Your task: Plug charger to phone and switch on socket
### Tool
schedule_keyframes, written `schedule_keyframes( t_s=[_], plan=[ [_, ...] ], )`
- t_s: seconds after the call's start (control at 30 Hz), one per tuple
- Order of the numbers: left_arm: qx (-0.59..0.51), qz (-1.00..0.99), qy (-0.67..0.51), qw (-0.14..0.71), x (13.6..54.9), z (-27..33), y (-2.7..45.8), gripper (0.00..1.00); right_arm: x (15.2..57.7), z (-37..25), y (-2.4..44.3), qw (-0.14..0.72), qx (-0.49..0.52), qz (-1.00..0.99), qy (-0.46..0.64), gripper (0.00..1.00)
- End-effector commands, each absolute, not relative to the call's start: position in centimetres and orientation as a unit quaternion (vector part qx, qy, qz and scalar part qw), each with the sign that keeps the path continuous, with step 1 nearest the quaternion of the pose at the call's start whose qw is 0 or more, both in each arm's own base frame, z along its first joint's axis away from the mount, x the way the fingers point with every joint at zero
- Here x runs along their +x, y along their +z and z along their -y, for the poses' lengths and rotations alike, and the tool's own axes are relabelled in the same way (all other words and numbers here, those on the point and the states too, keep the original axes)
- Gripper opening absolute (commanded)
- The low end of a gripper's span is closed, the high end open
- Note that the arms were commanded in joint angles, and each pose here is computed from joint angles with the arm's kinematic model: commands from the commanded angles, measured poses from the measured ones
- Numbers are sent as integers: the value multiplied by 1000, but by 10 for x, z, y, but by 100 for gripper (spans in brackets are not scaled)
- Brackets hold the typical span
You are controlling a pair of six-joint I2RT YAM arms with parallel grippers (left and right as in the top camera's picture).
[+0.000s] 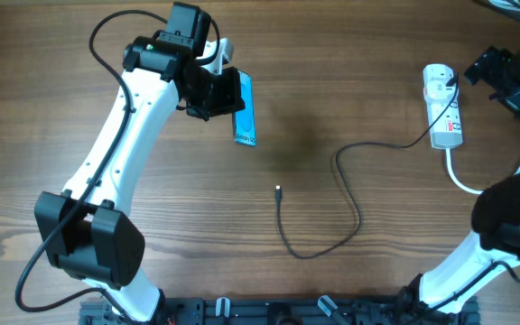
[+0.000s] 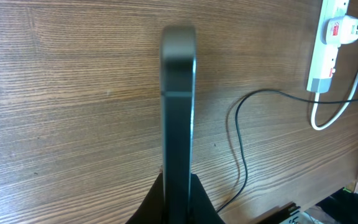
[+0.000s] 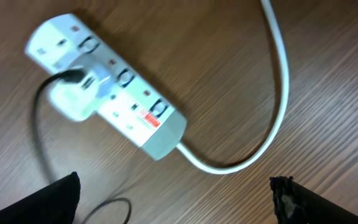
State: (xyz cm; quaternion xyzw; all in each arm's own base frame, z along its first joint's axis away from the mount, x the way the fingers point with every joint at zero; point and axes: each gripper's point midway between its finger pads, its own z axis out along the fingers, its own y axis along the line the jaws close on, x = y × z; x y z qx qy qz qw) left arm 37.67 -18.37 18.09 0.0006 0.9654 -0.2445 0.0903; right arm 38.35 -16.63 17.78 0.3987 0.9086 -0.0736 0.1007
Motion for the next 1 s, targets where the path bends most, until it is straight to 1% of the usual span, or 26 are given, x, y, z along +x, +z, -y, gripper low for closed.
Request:
schedule_keyframes(
  t_s=[0.0,0.1,0.23,0.43,0.57,0.63,0.83,0.97],
  plan=[
    [15,-963,-248,103,378,186,188,4,375,205,164,92,458,-877,-112,100],
    [15,-963,-248,103,378,186,188,4,380,217,153,93,468,-872,-107,100],
    [20,-963,-249,102,375,190,188,4,398,210,128,88,462,-879,-82,100],
    [28,-962,-251,105,375,197,189,4,411,213,101,80,459,-882,-74,100],
    [29,-960,-254,111,378,198,190,4,422,202,82,69,411,-908,-32,100],
    [29,-961,-253,111,378,198,190,4,427,198,77,70,398,-914,-15,100],
    [29,-961,-253,111,378,198,190,4,434,203,78,86,399,-913,-19,100],
    [29,-960,-253,112,378,198,190,4,429,205,70,79,400,-913,-30,100]
  ],
)
